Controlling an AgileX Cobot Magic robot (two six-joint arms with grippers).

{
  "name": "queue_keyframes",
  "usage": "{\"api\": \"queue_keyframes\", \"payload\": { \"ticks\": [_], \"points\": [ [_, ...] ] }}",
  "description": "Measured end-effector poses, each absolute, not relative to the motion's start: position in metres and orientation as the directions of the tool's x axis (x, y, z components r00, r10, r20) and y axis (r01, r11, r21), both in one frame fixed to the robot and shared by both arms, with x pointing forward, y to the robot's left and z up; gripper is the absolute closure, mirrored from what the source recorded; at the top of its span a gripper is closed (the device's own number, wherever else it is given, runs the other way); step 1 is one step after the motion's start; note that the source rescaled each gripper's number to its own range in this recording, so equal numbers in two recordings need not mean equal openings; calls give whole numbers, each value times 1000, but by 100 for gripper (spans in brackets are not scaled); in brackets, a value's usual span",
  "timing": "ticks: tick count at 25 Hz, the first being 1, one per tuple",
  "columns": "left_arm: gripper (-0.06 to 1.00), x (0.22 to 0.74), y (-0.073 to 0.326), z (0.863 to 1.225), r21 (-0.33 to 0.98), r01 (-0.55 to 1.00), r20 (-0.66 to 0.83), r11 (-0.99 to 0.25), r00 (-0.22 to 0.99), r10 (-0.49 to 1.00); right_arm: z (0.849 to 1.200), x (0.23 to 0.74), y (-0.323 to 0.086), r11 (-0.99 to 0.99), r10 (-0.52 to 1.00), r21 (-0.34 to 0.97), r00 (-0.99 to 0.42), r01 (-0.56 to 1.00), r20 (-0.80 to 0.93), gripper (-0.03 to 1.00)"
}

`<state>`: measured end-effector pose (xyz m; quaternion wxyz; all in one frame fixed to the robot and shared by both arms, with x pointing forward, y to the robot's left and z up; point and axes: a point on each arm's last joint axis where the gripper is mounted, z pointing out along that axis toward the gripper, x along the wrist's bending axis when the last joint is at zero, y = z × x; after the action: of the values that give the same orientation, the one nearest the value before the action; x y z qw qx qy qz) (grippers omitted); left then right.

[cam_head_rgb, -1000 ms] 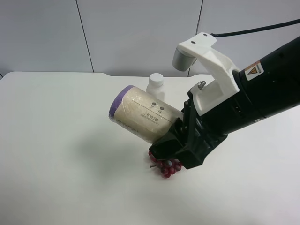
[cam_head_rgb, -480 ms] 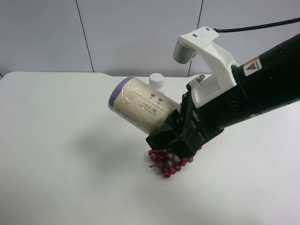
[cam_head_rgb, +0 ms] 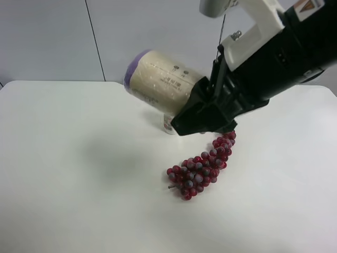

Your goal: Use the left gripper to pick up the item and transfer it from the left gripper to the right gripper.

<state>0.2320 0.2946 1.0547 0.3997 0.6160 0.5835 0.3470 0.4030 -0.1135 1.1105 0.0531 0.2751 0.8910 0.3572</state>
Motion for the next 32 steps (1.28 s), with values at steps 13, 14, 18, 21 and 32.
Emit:
{"api": "queue_keyframes", "payload": {
  "ticks": [13,14,18,21,32],
  "points": [
    [-5,232,295,1055,897,441,-39,0,78,996,1135,431,-156,503,678,668,-730,548,88,97],
    [-5,232,295,1055,897,441,-39,0,78,996,1136,433,-164,492,696,666,-713,560,85,97],
    [-5,232,295,1055,897,441,-39,0,78,996,1138,442,-199,458,767,639,-638,617,67,97],
    [-5,232,295,1055,897,441,-39,0,78,996,1137,447,-214,429,803,631,-593,646,60,97],
    [-5,232,295,1055,897,441,-39,0,78,996,1111,491,-241,325,900,594,-433,736,45,97]
  ]
}}
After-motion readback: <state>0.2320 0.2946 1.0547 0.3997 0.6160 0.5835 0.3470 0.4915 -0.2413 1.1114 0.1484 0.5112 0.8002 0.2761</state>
